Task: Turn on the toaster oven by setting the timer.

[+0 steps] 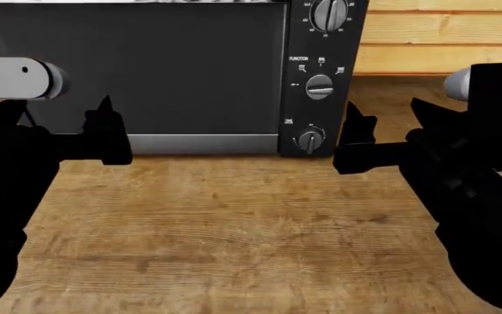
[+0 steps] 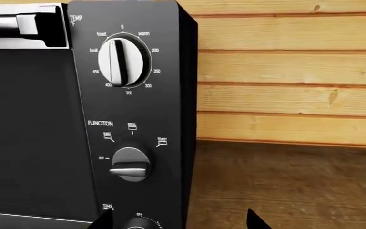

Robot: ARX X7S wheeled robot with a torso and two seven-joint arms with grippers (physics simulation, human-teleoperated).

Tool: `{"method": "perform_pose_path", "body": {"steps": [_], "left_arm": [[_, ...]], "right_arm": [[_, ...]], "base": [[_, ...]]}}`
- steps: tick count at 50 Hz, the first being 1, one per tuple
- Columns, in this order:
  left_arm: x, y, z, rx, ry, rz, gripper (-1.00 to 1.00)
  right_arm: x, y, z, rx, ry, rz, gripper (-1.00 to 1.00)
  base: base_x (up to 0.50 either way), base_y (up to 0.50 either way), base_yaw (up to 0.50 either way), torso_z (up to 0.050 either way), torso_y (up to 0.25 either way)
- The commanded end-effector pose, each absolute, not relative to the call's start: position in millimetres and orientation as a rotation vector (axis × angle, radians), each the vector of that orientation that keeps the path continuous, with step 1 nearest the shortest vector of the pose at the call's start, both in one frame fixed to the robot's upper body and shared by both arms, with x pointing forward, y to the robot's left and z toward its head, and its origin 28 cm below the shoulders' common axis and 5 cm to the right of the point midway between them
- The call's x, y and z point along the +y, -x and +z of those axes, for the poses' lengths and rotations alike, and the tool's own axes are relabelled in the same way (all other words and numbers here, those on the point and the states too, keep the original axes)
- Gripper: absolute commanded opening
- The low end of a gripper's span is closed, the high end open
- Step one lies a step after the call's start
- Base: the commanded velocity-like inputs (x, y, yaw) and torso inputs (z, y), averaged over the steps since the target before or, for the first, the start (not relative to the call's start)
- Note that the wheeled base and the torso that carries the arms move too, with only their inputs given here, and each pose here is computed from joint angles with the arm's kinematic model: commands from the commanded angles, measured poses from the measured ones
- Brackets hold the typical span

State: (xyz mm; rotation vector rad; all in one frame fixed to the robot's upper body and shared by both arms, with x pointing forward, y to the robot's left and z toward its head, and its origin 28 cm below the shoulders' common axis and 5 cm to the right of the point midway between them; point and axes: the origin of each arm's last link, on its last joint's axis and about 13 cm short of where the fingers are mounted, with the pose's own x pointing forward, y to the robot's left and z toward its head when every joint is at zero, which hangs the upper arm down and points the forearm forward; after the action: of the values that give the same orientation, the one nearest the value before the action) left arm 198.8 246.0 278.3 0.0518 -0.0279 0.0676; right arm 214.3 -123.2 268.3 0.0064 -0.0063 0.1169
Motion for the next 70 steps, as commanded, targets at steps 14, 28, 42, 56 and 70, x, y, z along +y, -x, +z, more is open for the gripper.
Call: {"method": "perform_pose_path", "body": {"steps": [14, 28, 42, 56, 70], "left_arm": [[246.7, -197.9, 278.3, -0.029, -0.05, 0.074, 1.0], [247.5, -197.0, 278.9, -0.03, -0.05, 0.078, 1.0], [246.3, -196.8, 279.1, -0.032, -0.05, 0.071, 1.0], [246.1, -197.1, 278.5, -0.03, -0.047, 0.068, 1.0], [246.5, -199.4, 277.5, -0.027, -0.042, 0.071, 1.0]], "right_arm": [[-122.8, -212.0, 272.6, -0.014, -0.006, 0.115, 1.0], [-116.2, -190.9, 295.1, 0.118, 0.012, 0.16, 1.0], [-111.7, -168.1, 316.6, 0.314, 0.013, 0.223, 1.0], [-104.1, -167.1, 309.8, 0.422, -0.093, 0.244, 1.0], [-90.2, -171.1, 289.6, 0.365, -0.119, 0.308, 1.0]], "base": [[0.0, 0.0, 0.0, 0.0, 0.0], [0.0, 0.0, 0.0, 0.0, 0.001], [0.0, 0.0, 0.0, 0.0, 0.0], [0.0, 0.0, 0.0, 0.0, 0.0], [0.0, 0.0, 0.0, 0.0, 0.0]]}}
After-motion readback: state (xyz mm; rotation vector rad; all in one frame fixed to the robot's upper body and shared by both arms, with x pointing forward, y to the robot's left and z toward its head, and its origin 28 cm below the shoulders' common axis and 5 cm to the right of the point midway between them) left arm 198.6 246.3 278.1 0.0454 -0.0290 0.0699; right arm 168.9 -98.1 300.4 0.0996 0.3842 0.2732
